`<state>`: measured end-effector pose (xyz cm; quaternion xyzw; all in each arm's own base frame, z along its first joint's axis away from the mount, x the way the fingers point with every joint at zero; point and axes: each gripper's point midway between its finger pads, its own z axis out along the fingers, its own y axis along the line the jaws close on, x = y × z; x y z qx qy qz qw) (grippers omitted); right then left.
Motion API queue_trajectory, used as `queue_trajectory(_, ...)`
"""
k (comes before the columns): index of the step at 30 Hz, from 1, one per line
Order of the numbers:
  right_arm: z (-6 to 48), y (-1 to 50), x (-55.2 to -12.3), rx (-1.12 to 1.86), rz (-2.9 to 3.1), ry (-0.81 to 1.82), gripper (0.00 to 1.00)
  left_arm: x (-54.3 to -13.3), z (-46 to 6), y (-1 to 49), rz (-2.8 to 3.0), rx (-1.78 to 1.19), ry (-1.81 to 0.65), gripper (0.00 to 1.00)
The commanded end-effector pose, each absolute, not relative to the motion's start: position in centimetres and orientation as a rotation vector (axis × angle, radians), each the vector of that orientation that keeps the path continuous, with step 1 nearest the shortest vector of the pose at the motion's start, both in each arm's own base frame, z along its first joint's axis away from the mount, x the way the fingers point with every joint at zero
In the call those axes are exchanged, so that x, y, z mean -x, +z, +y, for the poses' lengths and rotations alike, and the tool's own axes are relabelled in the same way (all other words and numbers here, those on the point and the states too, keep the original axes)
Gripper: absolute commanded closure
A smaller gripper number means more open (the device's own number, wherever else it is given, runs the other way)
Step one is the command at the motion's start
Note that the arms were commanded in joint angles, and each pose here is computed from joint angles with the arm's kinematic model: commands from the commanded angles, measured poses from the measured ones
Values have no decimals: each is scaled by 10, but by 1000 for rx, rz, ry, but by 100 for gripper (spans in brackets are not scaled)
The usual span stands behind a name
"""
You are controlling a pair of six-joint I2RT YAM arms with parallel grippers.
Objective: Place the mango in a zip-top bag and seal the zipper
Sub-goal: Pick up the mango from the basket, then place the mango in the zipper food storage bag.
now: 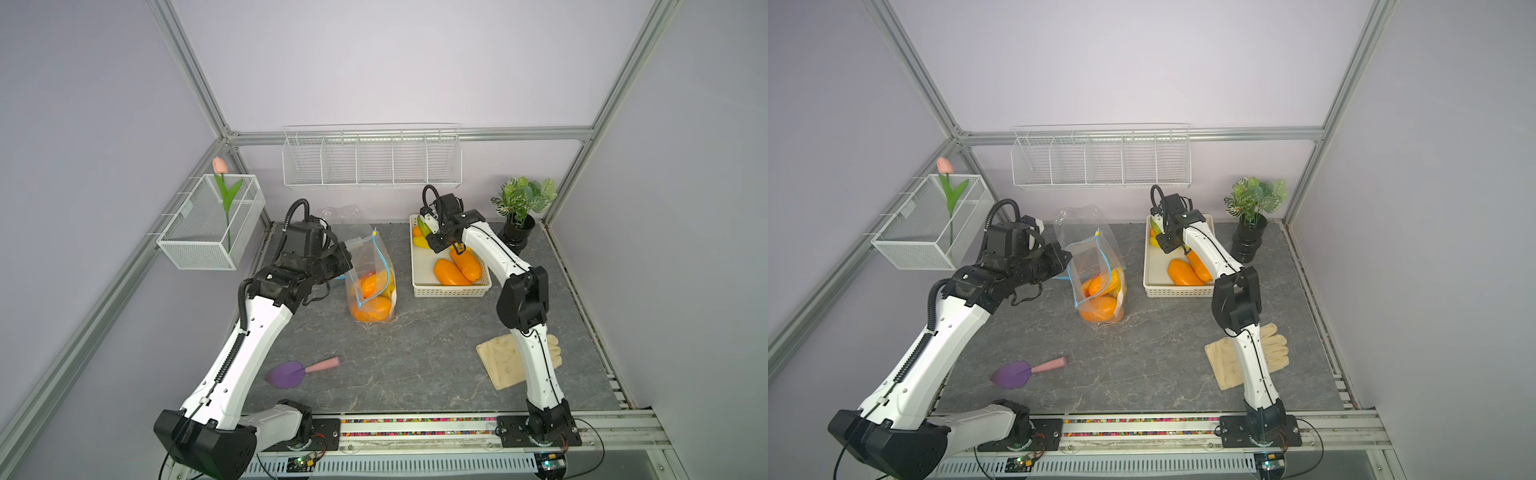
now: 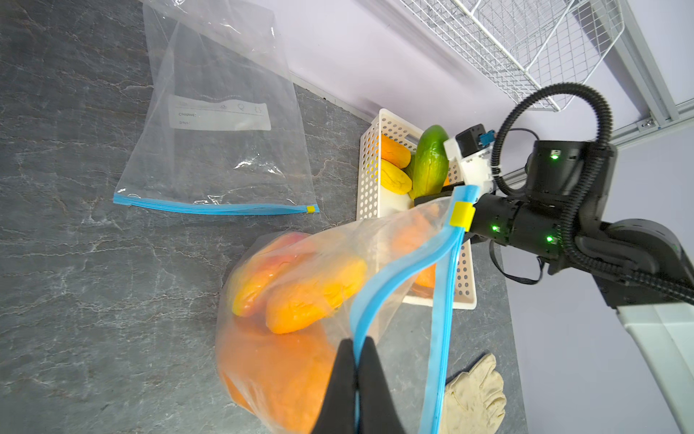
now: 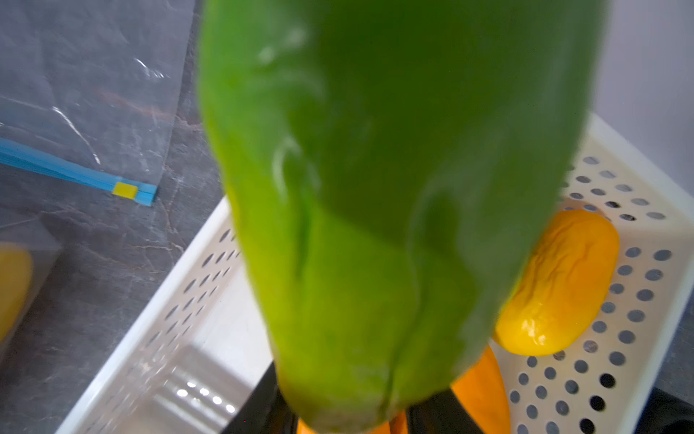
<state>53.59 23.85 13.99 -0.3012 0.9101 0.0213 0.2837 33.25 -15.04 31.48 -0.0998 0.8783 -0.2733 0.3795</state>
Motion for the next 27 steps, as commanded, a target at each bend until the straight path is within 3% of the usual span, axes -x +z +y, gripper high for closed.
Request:
queue_trajectory(1,241,141,-532,811,2428,102,69,-332,-144,323,2204,281,-688,100)
queue_trajectory(2,242,140,-533,820,2420,100,66,-332,-143,322,2207,281,-687,100)
queue_trajectory(3,242,136,-535,828,2415,93,56,-331,-143,323,2206,280,-687,100)
queue_trajectory(4,242,131,-539,833,2413,84,57,-331,-144,323,2207,278,-690,100)
queue_trajectory(5,242,127,-541,837,2419,84,70,-331,-144,323,2208,278,-690,100)
queue_trajectory(6,240,124,-544,828,2429,86,76,-329,-143,325,2205,274,-694,100)
queue_trajectory(13,243,130,-524,787,2416,186,76,-327,-135,326,2191,286,-642,100)
queue_trajectory(18,229,159,-493,705,2347,223,76,-340,-149,325,2198,275,-709,100)
queue_trajectory(27,211,163,-456,671,2365,229,77,-351,-163,325,2191,268,-773,100)
